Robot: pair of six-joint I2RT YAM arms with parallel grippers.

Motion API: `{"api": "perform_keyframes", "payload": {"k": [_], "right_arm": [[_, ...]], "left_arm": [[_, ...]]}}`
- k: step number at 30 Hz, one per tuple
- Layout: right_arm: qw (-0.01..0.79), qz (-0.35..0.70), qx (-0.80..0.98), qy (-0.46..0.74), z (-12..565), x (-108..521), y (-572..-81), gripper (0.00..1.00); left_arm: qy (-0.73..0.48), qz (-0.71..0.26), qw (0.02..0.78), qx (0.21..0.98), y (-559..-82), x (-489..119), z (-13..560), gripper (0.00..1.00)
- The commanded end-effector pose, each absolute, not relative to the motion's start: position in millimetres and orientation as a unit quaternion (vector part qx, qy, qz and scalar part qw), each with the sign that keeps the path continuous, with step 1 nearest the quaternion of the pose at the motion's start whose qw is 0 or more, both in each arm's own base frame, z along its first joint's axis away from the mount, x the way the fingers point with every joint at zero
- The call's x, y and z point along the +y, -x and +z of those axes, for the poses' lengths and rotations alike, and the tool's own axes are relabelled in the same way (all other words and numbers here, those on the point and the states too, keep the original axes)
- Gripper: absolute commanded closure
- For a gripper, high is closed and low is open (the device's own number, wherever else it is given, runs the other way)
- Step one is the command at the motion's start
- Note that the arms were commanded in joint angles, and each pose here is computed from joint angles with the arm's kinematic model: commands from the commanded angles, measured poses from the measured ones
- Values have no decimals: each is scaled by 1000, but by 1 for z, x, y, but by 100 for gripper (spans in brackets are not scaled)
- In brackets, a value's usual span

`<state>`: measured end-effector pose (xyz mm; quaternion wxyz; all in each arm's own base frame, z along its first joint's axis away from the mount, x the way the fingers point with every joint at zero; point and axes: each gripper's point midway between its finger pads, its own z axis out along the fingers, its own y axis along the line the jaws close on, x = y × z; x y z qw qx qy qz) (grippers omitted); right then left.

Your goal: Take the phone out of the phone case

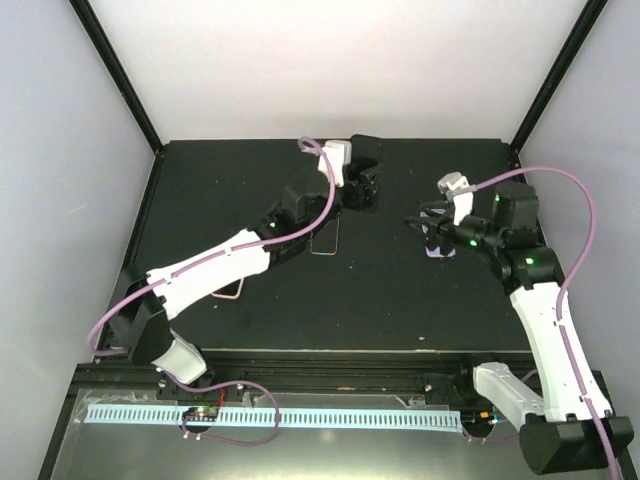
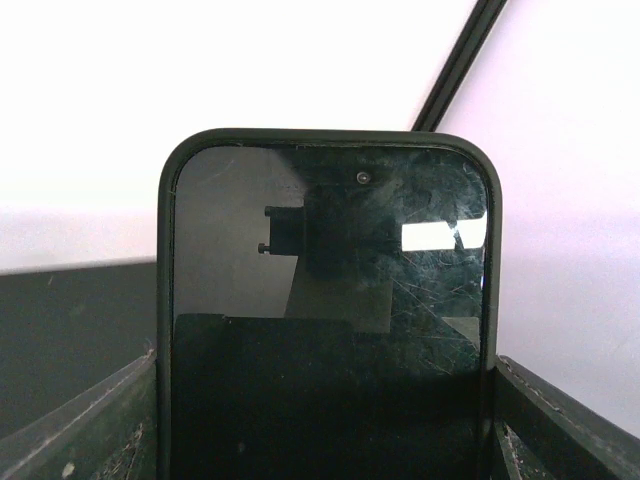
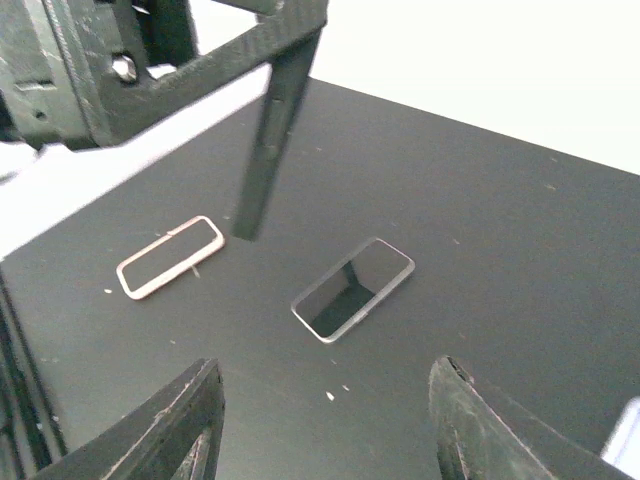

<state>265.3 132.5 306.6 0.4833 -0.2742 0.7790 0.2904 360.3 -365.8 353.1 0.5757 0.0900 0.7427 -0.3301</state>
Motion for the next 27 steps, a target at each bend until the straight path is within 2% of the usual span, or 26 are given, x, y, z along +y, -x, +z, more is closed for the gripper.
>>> {"api": "perform_keyframes", "payload": {"k": [1, 9, 21, 25, 27], "right_arm": [[489, 317, 764, 276, 328, 161, -272, 44], [448, 345, 772, 291, 314, 205, -271, 44], [408, 372, 781, 293, 309, 239, -286, 56], [403, 368, 785, 293, 305, 245, -291, 66], [404, 363, 788, 289, 304, 245, -293, 83]], "left_arm": [[-21, -403, 648, 646, -343, -333, 410, 79], [-21, -414, 639, 648, -332, -325, 396, 84], [-32, -430, 643, 633, -311, -328, 408, 84], [-35, -421, 648, 633, -311, -329, 407, 84], [-37, -419, 647, 635, -313, -332, 404, 84]]}}
